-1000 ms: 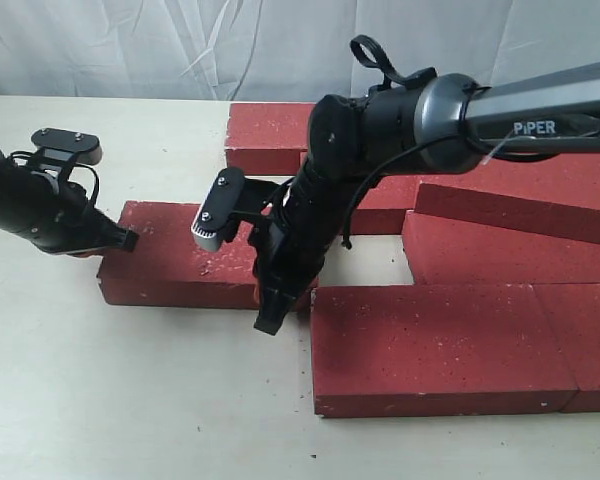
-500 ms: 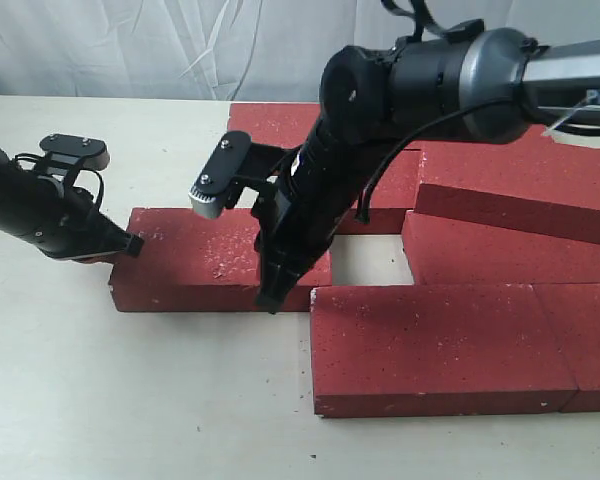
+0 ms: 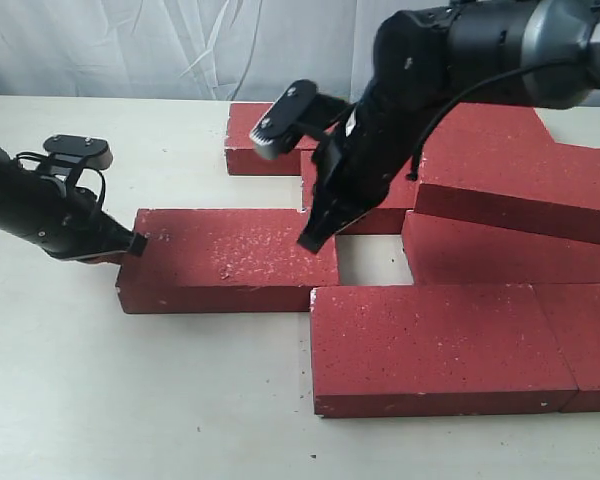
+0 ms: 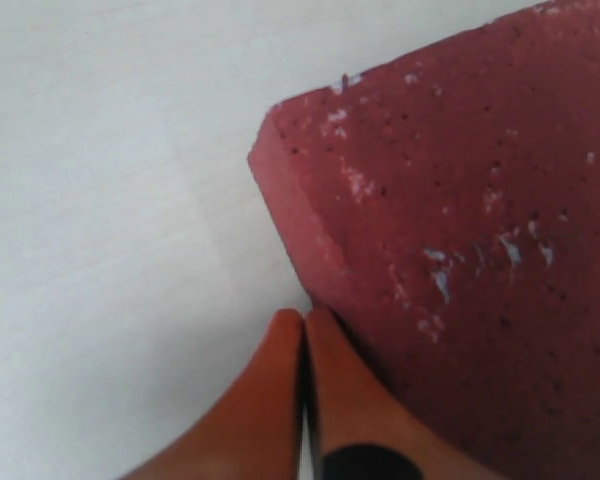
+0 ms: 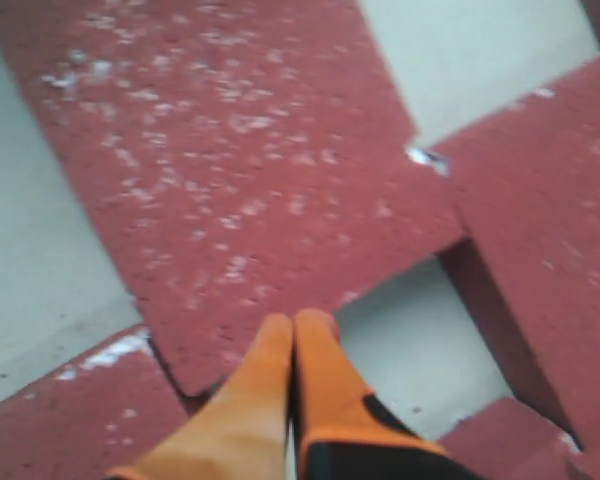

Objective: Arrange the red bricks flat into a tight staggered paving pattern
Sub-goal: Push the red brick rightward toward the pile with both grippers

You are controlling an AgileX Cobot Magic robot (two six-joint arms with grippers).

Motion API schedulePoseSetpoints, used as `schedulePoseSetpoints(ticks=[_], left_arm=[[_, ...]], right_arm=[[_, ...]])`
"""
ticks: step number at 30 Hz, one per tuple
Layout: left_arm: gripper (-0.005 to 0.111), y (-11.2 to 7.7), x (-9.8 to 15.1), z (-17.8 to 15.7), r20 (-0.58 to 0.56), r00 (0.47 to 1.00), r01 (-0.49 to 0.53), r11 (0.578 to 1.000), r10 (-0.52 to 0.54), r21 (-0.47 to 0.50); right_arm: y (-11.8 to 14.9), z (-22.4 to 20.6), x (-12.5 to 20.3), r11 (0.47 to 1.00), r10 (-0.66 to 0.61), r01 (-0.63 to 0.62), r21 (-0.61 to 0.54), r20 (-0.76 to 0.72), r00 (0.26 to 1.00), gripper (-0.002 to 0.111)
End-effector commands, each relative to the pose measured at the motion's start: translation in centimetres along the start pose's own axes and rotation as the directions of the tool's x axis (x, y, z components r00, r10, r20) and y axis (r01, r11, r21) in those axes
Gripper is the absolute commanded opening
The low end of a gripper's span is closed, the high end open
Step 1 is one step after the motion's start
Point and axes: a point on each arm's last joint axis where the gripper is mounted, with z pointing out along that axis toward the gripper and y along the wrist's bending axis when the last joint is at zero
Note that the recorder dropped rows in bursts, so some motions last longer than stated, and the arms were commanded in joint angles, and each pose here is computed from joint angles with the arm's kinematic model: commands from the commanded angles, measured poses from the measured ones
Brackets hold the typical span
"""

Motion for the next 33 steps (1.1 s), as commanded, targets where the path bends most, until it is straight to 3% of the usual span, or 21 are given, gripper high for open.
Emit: schedulePoseSetpoints(ticks=[1, 5, 13, 20, 33], left_arm=[[0.0, -0.4, -0.2, 0.0, 0.017, 1.0, -0.003, 1.0, 0.003, 0.03], [0.0, -0.6, -0.3, 0.0, 0.02, 1.0, 0.002, 0.999, -0.003, 0.049], [0.0, -0.5, -0.3, 0.0, 0.024, 1.0, 0.002, 0.999, -0.003, 0.042], [0.0, -2.3, -0.4, 0.9, 0.02, 0.997, -0.081, 0.996, 0.081, 0.035], [0.0, -3.9, -0.9, 3.8, -0.02, 0.993, -0.118, 0.991, 0.12, 0.067]], right_arm=[[-3.2, -1.5, 1.7, 0.989, 0.133, -0.137, 0.061, 0.062, 0.989, -0.001], [-4.5, -2.9, 2.7, 0.973, 0.199, -0.213, 0.093, 0.142, 0.97, -0.001], [-4.2, -3.9, 2.8, 0.971, 0.193, -0.214, 0.108, 0.175, 0.965, -0.001], [-4.2, -3.9, 2.7, 0.969, 0.204, -0.226, 0.101, 0.189, 0.96, -0.001], [-4.2, -3.9, 2.7, 0.969, 0.204, -0.226, 0.101, 0.189, 0.96, -0.001]])
